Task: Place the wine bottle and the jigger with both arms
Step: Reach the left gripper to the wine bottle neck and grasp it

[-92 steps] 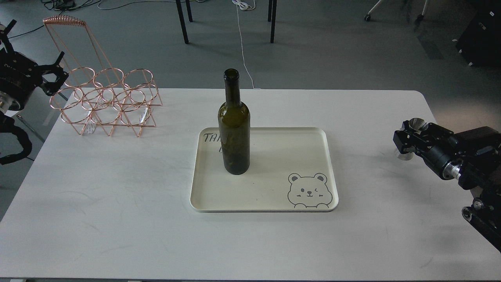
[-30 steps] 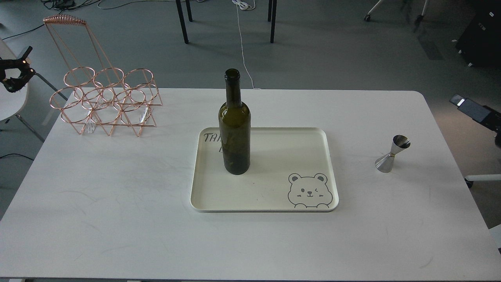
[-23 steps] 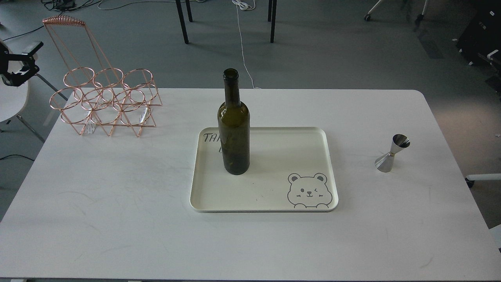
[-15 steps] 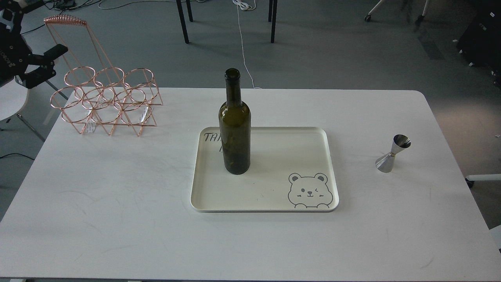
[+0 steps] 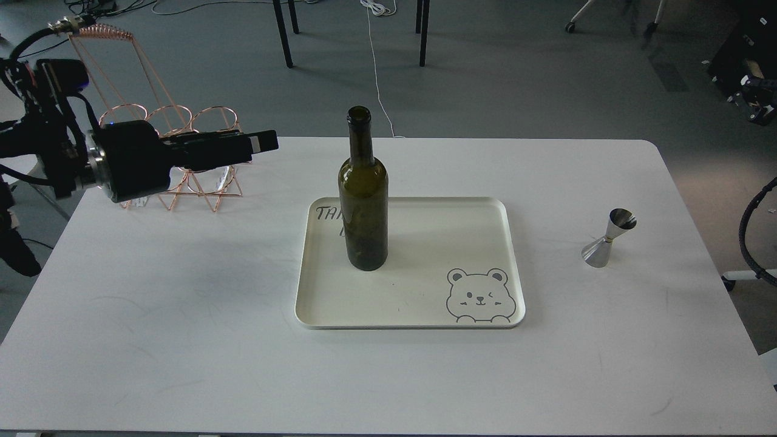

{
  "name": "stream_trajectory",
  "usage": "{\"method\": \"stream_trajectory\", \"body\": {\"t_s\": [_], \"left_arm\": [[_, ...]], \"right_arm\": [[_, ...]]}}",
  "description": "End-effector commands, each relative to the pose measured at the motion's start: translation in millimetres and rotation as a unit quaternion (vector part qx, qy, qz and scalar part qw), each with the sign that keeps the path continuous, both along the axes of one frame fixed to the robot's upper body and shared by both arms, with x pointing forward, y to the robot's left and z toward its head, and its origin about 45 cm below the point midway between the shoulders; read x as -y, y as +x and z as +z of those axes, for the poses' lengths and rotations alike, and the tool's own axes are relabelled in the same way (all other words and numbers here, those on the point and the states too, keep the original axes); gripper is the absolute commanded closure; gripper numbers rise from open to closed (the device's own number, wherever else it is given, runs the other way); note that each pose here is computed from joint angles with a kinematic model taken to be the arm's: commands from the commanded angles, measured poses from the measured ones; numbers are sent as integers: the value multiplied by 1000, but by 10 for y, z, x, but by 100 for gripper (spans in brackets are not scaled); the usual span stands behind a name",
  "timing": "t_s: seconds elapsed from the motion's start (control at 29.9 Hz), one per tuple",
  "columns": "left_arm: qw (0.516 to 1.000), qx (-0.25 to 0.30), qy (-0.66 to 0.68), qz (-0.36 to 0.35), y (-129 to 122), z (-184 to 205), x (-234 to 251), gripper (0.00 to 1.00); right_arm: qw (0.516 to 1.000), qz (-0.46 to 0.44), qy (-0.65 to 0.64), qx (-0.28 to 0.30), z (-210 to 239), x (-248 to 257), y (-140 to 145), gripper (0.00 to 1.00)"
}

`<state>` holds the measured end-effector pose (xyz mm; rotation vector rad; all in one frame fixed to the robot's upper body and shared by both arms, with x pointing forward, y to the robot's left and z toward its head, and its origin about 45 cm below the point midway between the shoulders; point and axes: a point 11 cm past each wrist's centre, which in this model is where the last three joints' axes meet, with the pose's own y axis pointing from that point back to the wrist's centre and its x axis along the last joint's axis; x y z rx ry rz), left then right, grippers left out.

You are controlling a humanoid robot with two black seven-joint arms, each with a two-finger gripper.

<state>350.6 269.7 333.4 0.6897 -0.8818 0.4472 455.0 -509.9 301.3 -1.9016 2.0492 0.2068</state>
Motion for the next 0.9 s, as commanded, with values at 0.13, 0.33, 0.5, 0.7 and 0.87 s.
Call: {"method": "stream_trajectory", "body": {"t_s": [0.13,0.33,0.5,0.7,0.87], "left_arm": [[990,126,41,-48,93,-151,527,2],[977,187,81,-66,145,-278,730,6],[976,192,74,-72,152,-326,850,6],[977,185,65,-88,103,-403,1005,6],[978,181,62,-89,111,-438,1043,24]], "right_arm": [[999,-26,41,-6,-138,179,-141,0],[999,-44,29,-12,-129,377,-269,0],[998,-46,29,-11,-134,385,-276,0],[998,-45,29,-11,-132,380,-273,0],[998,-46,29,-11,-132,385,-276,0]]}}
